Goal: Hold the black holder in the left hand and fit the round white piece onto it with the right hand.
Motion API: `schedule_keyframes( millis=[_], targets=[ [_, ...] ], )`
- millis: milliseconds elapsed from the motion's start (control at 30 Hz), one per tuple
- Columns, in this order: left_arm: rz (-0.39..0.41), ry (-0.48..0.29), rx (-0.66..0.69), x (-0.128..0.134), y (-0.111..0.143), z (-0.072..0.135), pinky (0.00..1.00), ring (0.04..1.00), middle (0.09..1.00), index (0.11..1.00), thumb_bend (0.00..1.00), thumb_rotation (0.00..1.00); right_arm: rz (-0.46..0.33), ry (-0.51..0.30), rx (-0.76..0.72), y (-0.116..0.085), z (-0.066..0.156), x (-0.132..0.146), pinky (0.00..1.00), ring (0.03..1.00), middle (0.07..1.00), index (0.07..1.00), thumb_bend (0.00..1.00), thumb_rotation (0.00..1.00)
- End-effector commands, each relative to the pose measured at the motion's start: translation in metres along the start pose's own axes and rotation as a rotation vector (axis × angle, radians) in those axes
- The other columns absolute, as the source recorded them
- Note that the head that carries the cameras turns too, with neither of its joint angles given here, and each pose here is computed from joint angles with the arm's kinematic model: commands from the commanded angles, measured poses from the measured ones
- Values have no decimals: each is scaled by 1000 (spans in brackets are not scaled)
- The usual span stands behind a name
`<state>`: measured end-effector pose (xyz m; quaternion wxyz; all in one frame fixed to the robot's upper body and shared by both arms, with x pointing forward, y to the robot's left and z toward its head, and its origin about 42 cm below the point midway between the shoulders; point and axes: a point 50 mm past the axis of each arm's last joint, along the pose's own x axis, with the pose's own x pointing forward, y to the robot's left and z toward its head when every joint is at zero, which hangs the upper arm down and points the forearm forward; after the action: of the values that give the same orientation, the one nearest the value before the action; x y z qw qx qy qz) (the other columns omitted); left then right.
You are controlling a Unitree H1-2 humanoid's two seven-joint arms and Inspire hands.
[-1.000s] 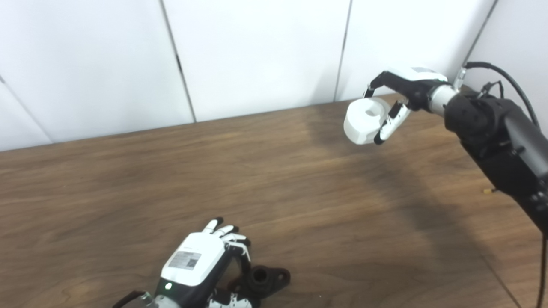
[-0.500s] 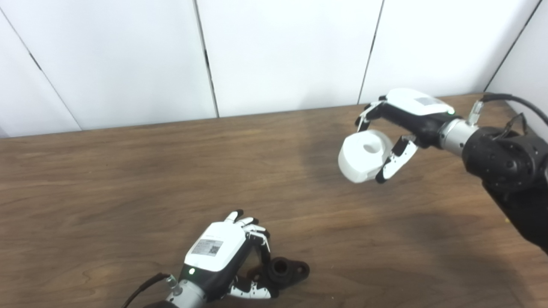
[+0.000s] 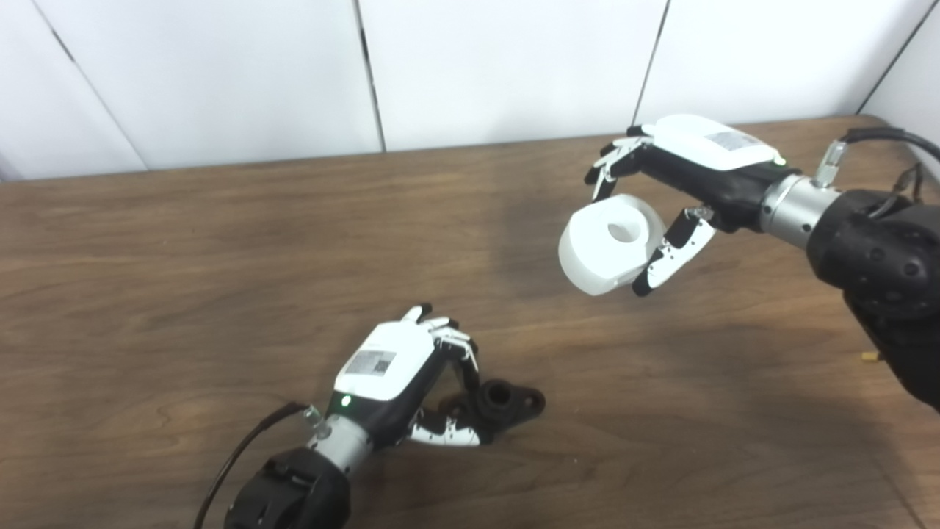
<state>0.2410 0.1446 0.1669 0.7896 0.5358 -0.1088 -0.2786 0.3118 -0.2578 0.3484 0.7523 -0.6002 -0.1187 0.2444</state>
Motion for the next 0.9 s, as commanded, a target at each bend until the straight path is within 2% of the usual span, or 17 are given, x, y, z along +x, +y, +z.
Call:
schedule_keyframes(
  millis=[0, 400, 867],
  targets=[
    [-21, 7, -4, 5, -3, -2, 999, 889, 792, 487, 520, 61, -52, -44, -26, -14, 13, -5, 1000, 901, 798, 484, 525, 141],
    [-30, 17, -4, 11, 2, -3, 996, 901, 806, 488, 519, 63, -28, -149, -27, -7, 52, -12, 1000, 906, 798, 483, 526, 142],
    [-21, 14, -2, 12, 5, -4, 996, 891, 799, 487, 520, 61, 20, -192, -22, 15, 71, -8, 1000, 902, 794, 483, 526, 145]
  ],
)
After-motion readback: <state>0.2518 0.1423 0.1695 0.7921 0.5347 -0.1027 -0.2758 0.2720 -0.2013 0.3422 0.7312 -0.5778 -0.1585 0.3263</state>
